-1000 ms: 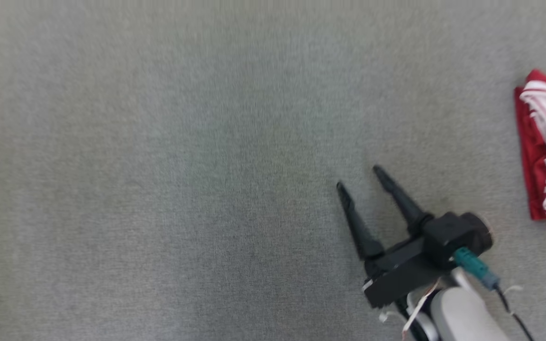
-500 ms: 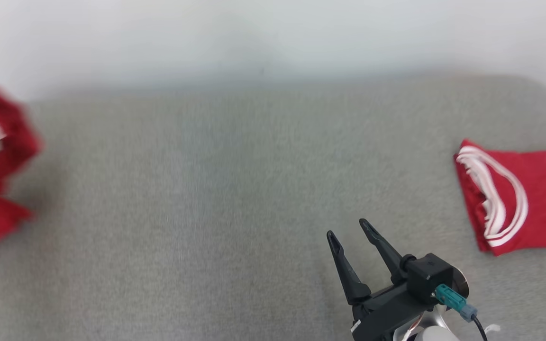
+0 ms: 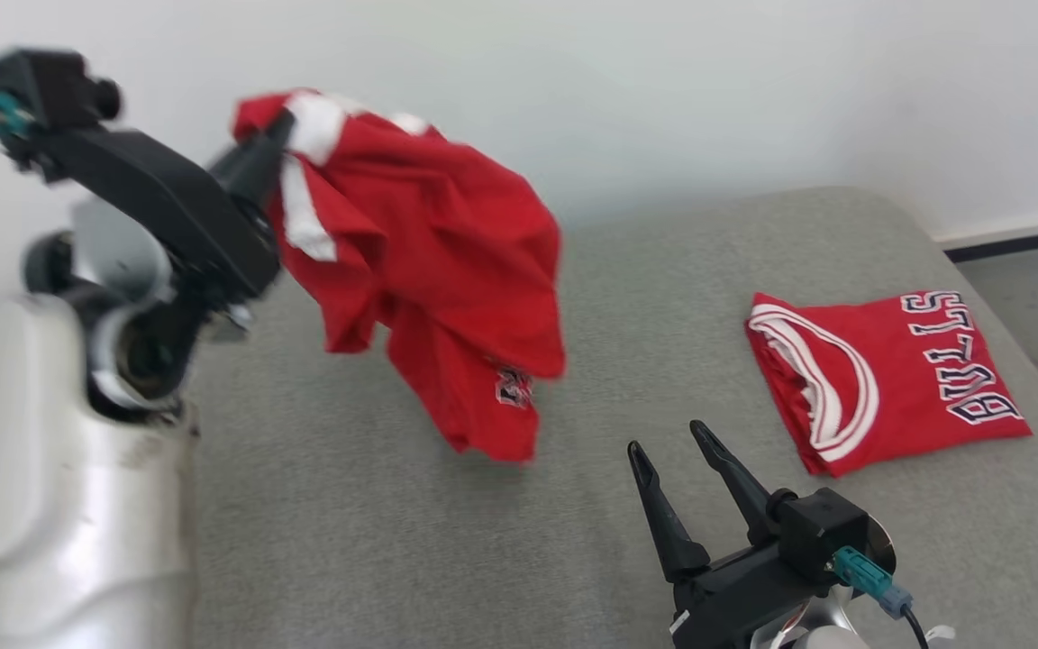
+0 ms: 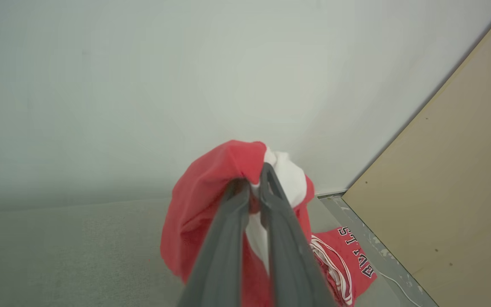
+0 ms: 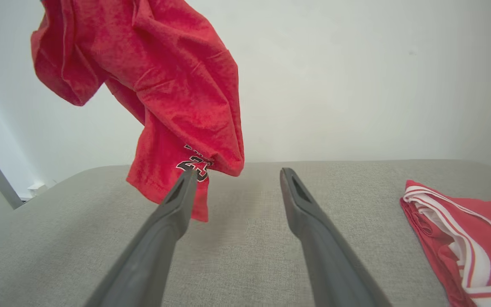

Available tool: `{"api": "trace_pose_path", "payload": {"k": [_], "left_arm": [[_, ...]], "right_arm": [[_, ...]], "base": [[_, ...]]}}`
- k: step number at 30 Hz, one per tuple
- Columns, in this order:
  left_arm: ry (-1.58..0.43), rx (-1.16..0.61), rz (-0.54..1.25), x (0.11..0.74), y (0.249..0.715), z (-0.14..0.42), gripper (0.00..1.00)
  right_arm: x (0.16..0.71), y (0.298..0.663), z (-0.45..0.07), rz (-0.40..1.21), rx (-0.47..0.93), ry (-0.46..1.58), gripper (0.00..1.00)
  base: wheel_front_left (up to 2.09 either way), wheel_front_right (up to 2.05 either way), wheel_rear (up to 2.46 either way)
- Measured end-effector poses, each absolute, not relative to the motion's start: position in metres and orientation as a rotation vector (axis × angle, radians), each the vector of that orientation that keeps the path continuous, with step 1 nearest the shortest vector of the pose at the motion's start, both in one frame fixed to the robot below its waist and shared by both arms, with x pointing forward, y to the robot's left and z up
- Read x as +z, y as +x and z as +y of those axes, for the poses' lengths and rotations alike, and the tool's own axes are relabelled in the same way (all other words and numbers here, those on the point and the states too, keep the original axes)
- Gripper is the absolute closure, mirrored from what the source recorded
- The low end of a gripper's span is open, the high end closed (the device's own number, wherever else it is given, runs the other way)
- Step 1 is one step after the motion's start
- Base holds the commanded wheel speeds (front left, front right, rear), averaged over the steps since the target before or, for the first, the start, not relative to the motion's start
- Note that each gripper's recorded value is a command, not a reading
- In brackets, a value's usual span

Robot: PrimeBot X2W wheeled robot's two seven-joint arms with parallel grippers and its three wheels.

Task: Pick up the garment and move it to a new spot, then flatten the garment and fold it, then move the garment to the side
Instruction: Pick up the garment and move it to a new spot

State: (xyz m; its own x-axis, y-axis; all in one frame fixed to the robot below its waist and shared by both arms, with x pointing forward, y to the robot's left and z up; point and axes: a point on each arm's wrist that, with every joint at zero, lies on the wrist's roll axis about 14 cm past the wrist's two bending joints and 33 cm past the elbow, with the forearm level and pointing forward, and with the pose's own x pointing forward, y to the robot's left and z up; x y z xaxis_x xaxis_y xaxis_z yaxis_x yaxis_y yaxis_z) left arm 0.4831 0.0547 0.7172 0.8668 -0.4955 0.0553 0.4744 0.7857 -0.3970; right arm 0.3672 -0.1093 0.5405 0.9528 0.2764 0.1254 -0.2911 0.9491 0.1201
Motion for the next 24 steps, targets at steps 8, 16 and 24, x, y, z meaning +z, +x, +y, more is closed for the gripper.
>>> {"api": "trace_pose_path", "payload": {"k": [8,16,24], "left_arm": [[-0.469,-0.553,0.301,0.59,0.47,0.003,1.0],[-0.352,-0.425,0.531,0.469,0.439,0.008,1.0],[-0.366,-0.391,0.441,0.467,0.431,0.019,0.0]], "right_arm": [[0.536,0.361,-0.131,-0.095,0.222,0.135,0.0],[0.528,0.362,-0.139,-0.068,0.196,0.134,0.0],[0.525,0.364,-0.129,-0.057,0.224,0.143,0.0]], "base": [[0.0,0.0,0.0],[0.0,0.0,0.0],[0.0,0.0,0.0]]}}
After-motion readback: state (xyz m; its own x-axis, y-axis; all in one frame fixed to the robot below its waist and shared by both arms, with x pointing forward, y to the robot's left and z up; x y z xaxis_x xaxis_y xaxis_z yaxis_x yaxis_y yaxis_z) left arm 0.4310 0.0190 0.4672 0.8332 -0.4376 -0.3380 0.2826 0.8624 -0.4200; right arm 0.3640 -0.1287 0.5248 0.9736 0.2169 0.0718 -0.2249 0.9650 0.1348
